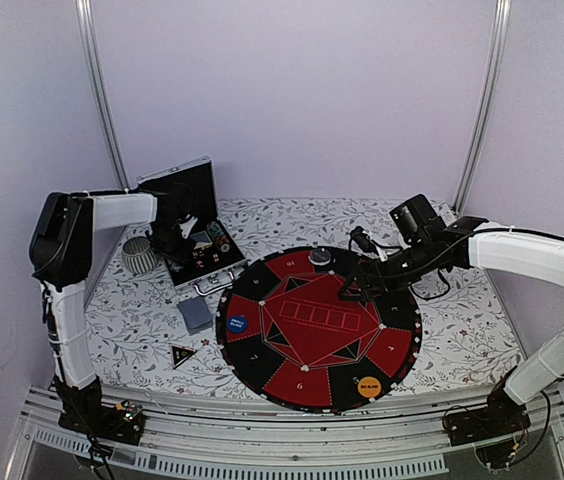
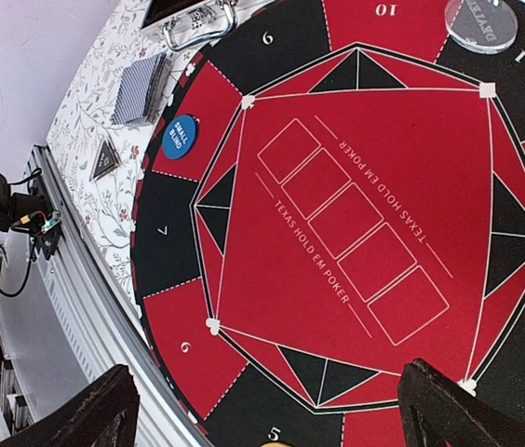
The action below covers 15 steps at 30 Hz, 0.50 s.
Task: Distribute texas hold em gaming equipment
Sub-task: Pick up the pile of poker chips from the chip case.
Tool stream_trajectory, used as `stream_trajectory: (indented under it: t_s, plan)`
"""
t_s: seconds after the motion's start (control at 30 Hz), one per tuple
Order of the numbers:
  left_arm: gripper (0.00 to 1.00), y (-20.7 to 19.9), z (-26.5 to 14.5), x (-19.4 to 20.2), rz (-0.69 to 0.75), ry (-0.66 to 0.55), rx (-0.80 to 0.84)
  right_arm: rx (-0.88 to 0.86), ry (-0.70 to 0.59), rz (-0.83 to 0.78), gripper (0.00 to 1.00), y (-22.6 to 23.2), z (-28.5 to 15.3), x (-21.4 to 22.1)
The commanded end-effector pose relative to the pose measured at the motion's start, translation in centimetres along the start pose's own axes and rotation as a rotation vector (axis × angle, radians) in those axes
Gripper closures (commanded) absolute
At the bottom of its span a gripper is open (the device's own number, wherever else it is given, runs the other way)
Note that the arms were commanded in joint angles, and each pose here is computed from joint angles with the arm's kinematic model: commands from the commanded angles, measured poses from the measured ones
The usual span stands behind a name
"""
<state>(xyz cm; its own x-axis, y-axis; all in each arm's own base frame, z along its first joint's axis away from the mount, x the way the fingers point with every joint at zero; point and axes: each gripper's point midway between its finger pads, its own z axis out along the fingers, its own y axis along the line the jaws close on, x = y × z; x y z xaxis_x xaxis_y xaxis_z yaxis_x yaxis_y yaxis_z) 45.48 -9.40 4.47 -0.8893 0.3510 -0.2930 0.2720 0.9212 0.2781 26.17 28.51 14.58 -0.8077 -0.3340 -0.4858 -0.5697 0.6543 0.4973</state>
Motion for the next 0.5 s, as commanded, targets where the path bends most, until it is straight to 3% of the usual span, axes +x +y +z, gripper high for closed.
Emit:
stream_trajectory:
  t_s: [0.0,0.2,0.47]
  plan:
    - [0.58,-0.9,-1.0,0.5,0.011,-0.002,0.057,-0.011,-0.012,-0.009,0.01,0.6,-0.9,-0.3]
    - [0.58,-0.4,-2.2,-0.2,0.017,-0.041,0.042,-0.010,-0.010,-0.006,0.01,0.6,-1.0,-0.2]
    - [0.53,1.5,-1.0,-0.3,0.022,-0.022,-0.051,-0.012,0.001,0.003,0.01,0.5,-0.8,-0.1]
